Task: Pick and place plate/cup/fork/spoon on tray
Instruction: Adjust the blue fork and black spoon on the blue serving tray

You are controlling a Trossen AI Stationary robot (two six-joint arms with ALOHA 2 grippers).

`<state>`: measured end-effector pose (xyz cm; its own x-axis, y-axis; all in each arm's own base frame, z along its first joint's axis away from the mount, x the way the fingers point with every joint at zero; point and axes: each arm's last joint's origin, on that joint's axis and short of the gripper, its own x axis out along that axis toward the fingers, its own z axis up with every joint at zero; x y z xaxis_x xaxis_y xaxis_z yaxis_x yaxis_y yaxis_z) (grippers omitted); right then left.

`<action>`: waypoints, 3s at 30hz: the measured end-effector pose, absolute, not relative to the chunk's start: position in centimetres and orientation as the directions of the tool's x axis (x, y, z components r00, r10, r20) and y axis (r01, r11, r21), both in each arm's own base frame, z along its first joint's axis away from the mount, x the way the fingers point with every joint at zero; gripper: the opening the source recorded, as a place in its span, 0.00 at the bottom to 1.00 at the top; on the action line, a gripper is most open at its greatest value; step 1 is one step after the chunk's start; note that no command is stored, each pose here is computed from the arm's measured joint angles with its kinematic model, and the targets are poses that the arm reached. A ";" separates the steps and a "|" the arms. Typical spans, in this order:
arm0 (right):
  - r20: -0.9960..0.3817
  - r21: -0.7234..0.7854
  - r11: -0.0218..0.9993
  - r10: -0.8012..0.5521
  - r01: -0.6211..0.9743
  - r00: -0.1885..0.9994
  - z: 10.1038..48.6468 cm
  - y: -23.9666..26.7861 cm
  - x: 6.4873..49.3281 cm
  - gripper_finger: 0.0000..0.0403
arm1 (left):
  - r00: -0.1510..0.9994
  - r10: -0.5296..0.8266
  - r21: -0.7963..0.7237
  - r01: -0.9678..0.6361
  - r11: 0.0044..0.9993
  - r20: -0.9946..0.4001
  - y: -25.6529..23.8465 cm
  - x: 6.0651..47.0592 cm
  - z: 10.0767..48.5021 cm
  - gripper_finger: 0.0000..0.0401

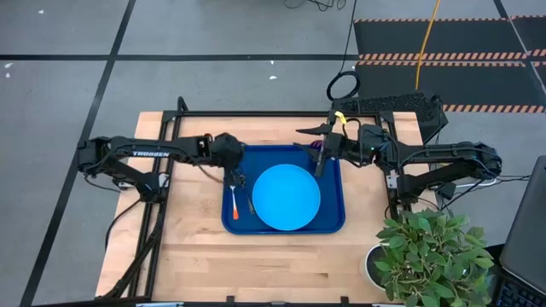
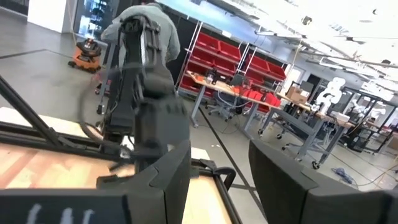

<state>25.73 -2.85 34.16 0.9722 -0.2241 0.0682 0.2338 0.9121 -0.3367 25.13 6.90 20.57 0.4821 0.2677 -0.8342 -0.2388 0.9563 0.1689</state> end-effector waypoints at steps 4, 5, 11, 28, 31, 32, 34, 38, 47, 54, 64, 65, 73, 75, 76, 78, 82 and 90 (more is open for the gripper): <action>0.077 -0.342 0.909 -0.224 0.237 0.972 34.3 -2.8 25.6 0.39 | 0.400 0.150 0.041 -0.268 0.963 -0.904 8.2 24.1 19.5 0.18; 0.074 -0.345 0.908 -0.224 0.236 0.972 34.3 -2.8 25.6 0.39 | 0.385 0.150 0.039 -0.282 0.959 -0.911 8.5 24.0 19.6 0.21; 0.076 -0.380 0.894 -0.224 0.236 0.972 34.4 -2.8 25.5 0.39 | 0.407 0.089 -0.053 -0.325 0.944 -0.909 9.6 24.0 21.0 0.40; 0.072 -0.394 0.889 -0.225 0.235 0.972 34.3 -2.8 25.5 0.39 | 0.377 -0.320 -0.439 -0.291 0.850 -0.869 14.1 23.6 16.9 0.37; 0.066 -0.394 0.890 -0.224 0.232 0.972 34.3 -2.8 25.5 0.39 | 0.340 -0.345 -0.448 -0.296 0.844 -0.875 14.4 23.7 15.6 0.34; 0.063 -0.393 0.890 -0.224 0.231 0.972 34.2 -2.8 25.5 0.39 | 0.332 -0.351 -0.450 -0.293 0.844 -0.875 14.4 23.8 15.3 0.34; 0.061 -0.393 0.890 -0.224 0.230 0.973 34.2 -2.8 25.5 0.39 | 0.324 -0.357 -0.450 -0.286 0.846 -0.876 14.5 23.9 14.9 0.34; 0.059 -0.386 0.893 -0.224 0.230 0.973 34.2 -2.8 25.5 0.39 | 0.345 -0.344 -0.442 -0.263 0.858 -0.873 14.8 24.6 15.3 0.34; 0.044 -0.388 0.894 -0.225 0.224 0.973 34.0 -2.8 25.5 0.39 | 0.357 -0.340 -0.435 -0.233 0.870 -0.870 14.7 25.5 16.2 0.34; 0.044 -0.388 0.894 -0.225 0.225 0.973 34.0 -2.8 25.5 0.39 | 0.342 -0.349 -0.434 -0.217 0.874 -0.873 14.3 25.6 16.2 0.34; 0.045 -0.388 0.894 -0.225 0.225 0.973 34.1 -2.8 25.5 0.39 | 0.263 -0.363 -0.426 -0.244 0.871 -0.894 14.3 26.0 13.9 0.34; 0.045 -0.388 0.894 -0.225 0.224 0.973 34.1 -2.8 25.5 0.39 | 0.261 -0.365 -0.426 -0.239 0.873 -0.894 14.3 26.1 13.8 0.34; 0.045 -0.388 0.894 -0.225 0.225 0.973 34.1 -2.8 25.5 0.39 | 0.287 -0.353 -0.419 -0.216 0.882 -0.891 14.4 26.4 13.7 0.34; 0.045 -0.388 0.894 -0.225 0.224 0.973 34.1 -2.8 25.5 0.39 | 0.297 -0.346 -0.415 -0.211 0.885 -0.890 14.5 26.5 13.7 0.34; 0.045 -0.388 0.894 -0.225 0.225 0.973 34.1 -2.8 25.5 0.39 | 0.303 -0.343 -0.413 -0.209 0.887 -0.889 14.5 26.6 13.7 0.34; 0.045 -0.388 0.894 -0.225 0.225 0.973 34.1 -2.8 25.5 0.39 | 0.312 -0.337 -0.409 -0.204 0.890 -0.888 14.6 26.7 13.7 0.34; 0.045 -0.388 0.894 -0.225 0.225 0.973 34.1 -2.8 25.5 0.39 | 0.310 -0.338 -0.410 -0.208 0.888 -0.889 14.6 26.7 13.7 0.34; 0.045 -0.388 0.894 -0.225 0.225 0.973 34.1 -2.8 25.5 0.39 | 0.301 -0.335 -0.406 -0.212 0.889 -0.893 14.7 26.9 14.6 0.34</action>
<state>25.54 -2.85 34.05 0.9733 -0.2252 0.0445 0.2246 0.8938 -0.3882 26.89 14.72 14.60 0.3009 -0.3355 -0.8927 -0.2119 0.8892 -0.4056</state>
